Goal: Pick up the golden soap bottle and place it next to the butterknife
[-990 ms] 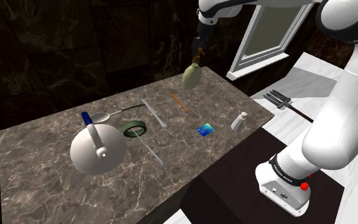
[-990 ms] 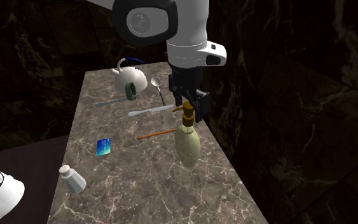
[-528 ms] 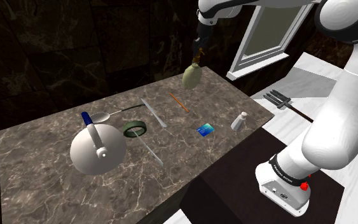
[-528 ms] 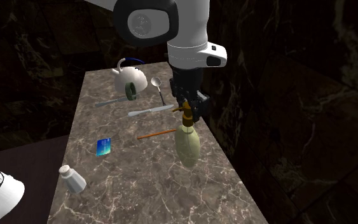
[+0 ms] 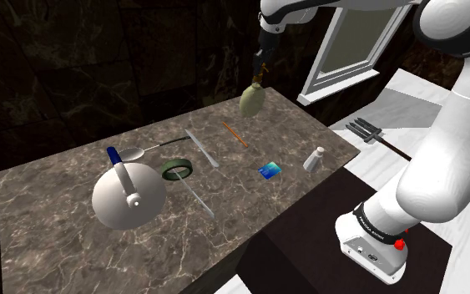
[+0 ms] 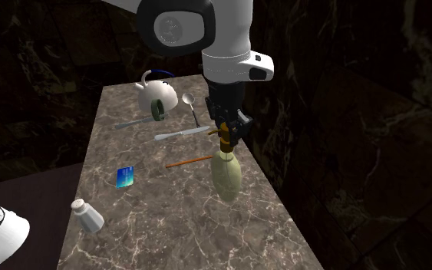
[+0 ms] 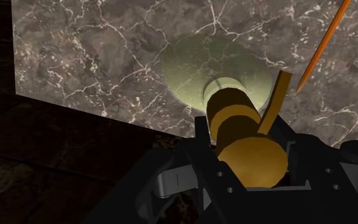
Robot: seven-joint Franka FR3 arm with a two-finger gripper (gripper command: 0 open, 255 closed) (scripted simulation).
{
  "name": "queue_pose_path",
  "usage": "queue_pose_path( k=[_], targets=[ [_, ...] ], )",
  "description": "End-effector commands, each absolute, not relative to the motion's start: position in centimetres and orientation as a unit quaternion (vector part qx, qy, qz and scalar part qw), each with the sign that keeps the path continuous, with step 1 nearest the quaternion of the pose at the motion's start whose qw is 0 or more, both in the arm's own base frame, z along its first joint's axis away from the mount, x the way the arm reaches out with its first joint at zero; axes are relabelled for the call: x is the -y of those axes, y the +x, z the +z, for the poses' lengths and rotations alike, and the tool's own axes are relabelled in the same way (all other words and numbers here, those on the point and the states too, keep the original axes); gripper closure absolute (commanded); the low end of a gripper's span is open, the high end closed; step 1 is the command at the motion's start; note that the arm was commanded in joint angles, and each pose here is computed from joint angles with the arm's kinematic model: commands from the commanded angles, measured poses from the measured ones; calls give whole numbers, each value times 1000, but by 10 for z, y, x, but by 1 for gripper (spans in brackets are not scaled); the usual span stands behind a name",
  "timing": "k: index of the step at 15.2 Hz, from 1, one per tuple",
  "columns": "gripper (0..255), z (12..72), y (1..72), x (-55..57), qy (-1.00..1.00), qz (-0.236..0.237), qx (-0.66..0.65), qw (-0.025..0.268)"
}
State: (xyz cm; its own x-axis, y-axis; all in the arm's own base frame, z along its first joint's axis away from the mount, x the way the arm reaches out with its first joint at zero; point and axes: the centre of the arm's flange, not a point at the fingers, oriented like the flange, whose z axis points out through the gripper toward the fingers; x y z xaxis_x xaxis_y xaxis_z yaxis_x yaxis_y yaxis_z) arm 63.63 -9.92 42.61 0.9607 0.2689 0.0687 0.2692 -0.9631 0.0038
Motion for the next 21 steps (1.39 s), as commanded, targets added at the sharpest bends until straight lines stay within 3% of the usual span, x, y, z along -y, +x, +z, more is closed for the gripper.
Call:
queue_pose_path(
  k=[1, 21],
  targets=[
    [255, 426, 636, 99, -990, -34, 136, 3],
    [255, 530, 629, 90, -990, -34, 136, 3]
  ],
)
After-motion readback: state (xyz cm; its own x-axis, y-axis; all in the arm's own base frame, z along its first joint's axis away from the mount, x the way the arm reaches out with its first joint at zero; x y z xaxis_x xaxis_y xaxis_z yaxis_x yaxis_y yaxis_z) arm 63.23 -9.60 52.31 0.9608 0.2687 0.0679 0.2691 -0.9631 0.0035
